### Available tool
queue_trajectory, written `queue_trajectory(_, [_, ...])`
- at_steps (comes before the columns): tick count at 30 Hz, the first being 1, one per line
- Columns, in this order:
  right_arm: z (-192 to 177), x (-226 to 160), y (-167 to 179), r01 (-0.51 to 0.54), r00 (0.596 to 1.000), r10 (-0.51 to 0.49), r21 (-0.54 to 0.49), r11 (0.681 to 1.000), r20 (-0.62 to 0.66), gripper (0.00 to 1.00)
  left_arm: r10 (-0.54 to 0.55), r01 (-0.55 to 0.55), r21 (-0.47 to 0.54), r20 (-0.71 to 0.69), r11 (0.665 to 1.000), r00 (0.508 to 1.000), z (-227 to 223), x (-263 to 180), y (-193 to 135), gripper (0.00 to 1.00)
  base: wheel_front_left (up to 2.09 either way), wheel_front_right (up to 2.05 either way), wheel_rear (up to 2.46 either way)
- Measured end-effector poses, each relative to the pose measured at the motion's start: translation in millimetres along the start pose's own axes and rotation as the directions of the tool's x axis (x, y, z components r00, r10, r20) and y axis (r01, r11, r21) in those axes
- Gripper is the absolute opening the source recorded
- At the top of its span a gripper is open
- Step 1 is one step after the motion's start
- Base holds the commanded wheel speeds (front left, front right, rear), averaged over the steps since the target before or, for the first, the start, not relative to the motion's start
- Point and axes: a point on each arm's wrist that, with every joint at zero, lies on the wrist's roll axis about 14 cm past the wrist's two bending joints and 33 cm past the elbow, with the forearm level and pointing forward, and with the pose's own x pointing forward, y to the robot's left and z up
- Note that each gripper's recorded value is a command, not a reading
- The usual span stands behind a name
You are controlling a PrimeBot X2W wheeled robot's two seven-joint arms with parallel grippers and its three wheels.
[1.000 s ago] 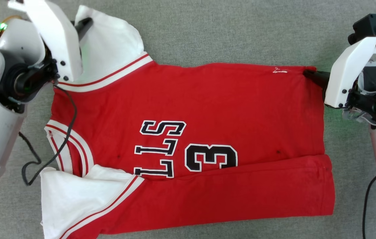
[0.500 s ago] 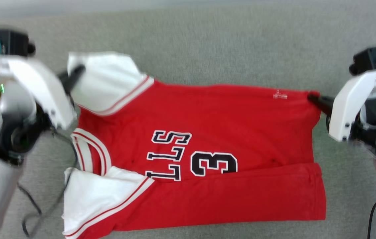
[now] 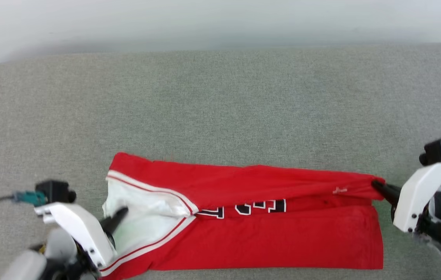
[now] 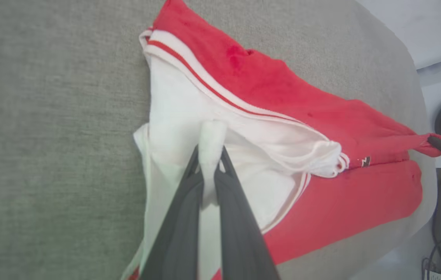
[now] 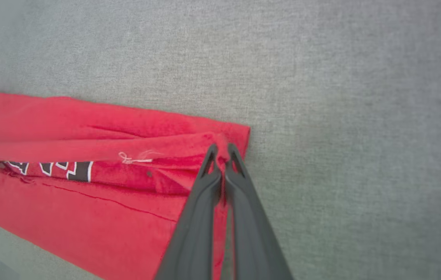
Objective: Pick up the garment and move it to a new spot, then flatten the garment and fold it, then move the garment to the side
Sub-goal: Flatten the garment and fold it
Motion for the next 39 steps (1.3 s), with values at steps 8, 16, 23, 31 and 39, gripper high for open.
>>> queue_trajectory(8, [-49.9,-12.0,-5.2,0.013,1.000,-0.011,0.092,0.996,-0.019,1.00,0.010,-0.011,-0.113,-0.009,0.994,1.000,-43.7,-9.0,4.9,1.00,0.00,0.00,0.00])
queue_trajectory(16, [-47.4,-38.0,-10.1,0.022,0.997,-0.029,0.099,0.995,0.074,1.00,0.049,-0.043,-0.036,0.183,0.998,0.982,-16.4,-26.1,7.6,1.00,0.00,0.00,0.00])
queue_trajectory(23, [-18.5,-81.6,-18.6,0.056,0.977,-0.068,0.069,0.996,0.200,1.00,0.047,-0.091,0.082,0.436,0.992,0.899,31.0,-51.7,-10.0,1.00,0.00,0.00,0.00])
queue_trajectory(31, [0.1,-112.3,-26.6,0.114,0.969,-0.126,0.068,0.991,0.210,1.00,-0.054,-0.116,0.206,0.671,0.972,0.740,69.9,-81.7,-52.2,1.00,0.00,0.00,0.00])
queue_trajectory(39, [2.5,-88.9,-14.9,0.105,0.988,-0.109,0.036,0.994,0.109,1.00,-0.107,-0.191,0.272,0.793,0.943,0.599,94.1,-105.5,-67.3,1.00,0.00,0.00,0.00])
